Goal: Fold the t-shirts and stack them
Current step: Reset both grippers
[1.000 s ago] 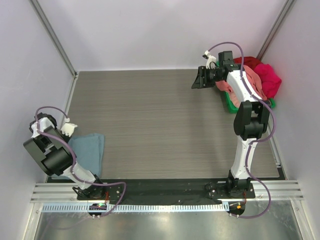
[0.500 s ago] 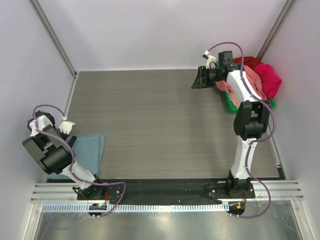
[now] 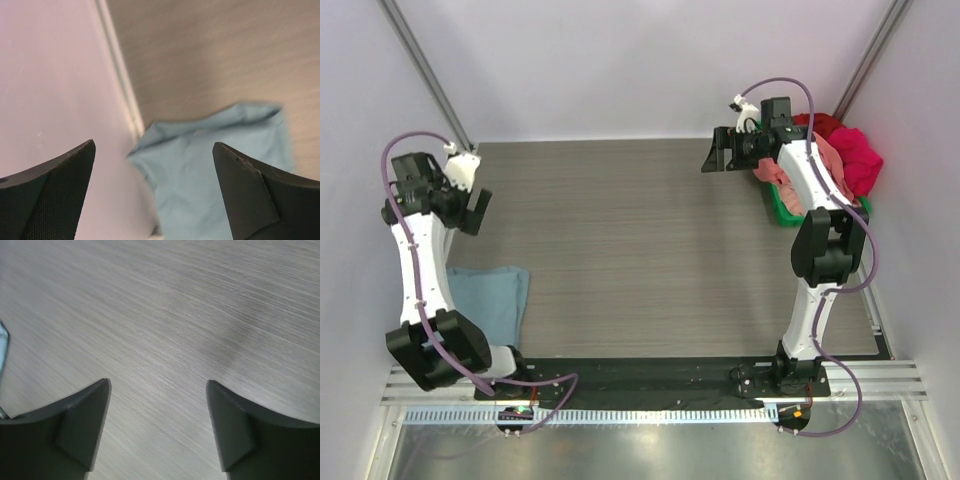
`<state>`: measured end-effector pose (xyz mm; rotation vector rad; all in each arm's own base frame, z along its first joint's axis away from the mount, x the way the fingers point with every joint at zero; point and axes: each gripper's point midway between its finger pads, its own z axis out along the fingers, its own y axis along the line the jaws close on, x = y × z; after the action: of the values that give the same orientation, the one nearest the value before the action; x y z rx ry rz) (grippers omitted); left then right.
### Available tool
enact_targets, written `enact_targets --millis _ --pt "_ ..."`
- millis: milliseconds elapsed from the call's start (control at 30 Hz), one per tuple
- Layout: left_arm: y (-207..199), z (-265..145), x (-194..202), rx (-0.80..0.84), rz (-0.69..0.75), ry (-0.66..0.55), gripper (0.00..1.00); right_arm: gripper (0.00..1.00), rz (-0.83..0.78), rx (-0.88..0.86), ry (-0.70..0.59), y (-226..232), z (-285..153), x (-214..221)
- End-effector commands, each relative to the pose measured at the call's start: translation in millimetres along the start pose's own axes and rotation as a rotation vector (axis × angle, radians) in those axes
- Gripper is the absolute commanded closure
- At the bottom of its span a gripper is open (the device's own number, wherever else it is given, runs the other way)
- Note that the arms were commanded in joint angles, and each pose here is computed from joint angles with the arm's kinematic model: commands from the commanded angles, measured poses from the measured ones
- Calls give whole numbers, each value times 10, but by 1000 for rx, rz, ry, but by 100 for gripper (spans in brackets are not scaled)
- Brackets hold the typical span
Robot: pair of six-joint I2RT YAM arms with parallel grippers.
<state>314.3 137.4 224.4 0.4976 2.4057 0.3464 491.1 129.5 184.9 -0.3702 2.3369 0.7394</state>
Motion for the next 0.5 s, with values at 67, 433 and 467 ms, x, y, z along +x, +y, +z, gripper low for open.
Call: enact_targets --millis 67,433,467 --pt "-233 87 -902 137 -375 -203 0 0 -25 200 -204 1 -415 -603" --pt "-560 467 -1684 289 -469 -201 0 0 -61 665 -346 -135 -692 -824" --pt "-604 528 -1698 308 -469 -189 0 0 -72 693 -339 -155 -680 -782"
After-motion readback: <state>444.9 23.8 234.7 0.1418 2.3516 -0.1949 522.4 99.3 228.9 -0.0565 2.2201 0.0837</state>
